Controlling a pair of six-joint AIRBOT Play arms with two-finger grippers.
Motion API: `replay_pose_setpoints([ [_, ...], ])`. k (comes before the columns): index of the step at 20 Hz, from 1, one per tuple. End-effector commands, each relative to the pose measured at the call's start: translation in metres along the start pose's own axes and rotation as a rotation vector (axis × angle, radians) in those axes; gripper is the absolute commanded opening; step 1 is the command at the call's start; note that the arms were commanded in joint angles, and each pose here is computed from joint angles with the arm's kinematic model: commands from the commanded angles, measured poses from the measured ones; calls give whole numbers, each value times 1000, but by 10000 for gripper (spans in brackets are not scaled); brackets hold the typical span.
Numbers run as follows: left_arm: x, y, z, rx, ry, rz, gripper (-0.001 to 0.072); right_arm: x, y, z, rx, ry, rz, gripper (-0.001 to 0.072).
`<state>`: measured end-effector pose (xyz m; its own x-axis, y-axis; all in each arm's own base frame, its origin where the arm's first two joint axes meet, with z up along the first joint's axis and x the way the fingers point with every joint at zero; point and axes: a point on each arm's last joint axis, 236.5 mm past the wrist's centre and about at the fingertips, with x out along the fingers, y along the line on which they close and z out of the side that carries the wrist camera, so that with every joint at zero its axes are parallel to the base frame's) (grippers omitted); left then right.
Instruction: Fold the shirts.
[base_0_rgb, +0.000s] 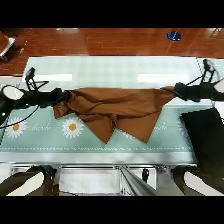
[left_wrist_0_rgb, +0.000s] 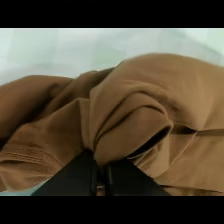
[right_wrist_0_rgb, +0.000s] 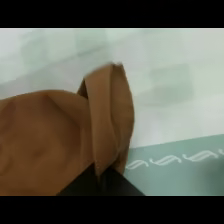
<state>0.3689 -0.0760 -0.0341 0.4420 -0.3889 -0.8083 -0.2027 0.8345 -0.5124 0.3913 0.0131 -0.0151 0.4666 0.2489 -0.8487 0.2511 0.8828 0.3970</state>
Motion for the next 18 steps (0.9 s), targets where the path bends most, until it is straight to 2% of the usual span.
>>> replay_pose_setpoints([
  [1,15,8,-19,27,105,14,257,33,-6,4,71,43,16,352],
  [2,7,13,-19,71,137,27,496,23,-5,19,70,24,22,412],
  [5,-44,48,-2,64,206,111,507,-40,-19,70,82,-41,32,412],
  [8,-93,69,15,-37,110,93,507,-103,-73,88,127,-125,-56,411],
  [11,-97,60,-21,-100,87,9,507,-109,-134,35,239,-69,-189,406],
  [14,-60,25,-97,-149,197,-158,507,-73,-131,-25,308,-5,-128,406],
  [18,-13,15,-149,-219,248,-184,507,-43,-109,-61,310,58,-53,406],
])
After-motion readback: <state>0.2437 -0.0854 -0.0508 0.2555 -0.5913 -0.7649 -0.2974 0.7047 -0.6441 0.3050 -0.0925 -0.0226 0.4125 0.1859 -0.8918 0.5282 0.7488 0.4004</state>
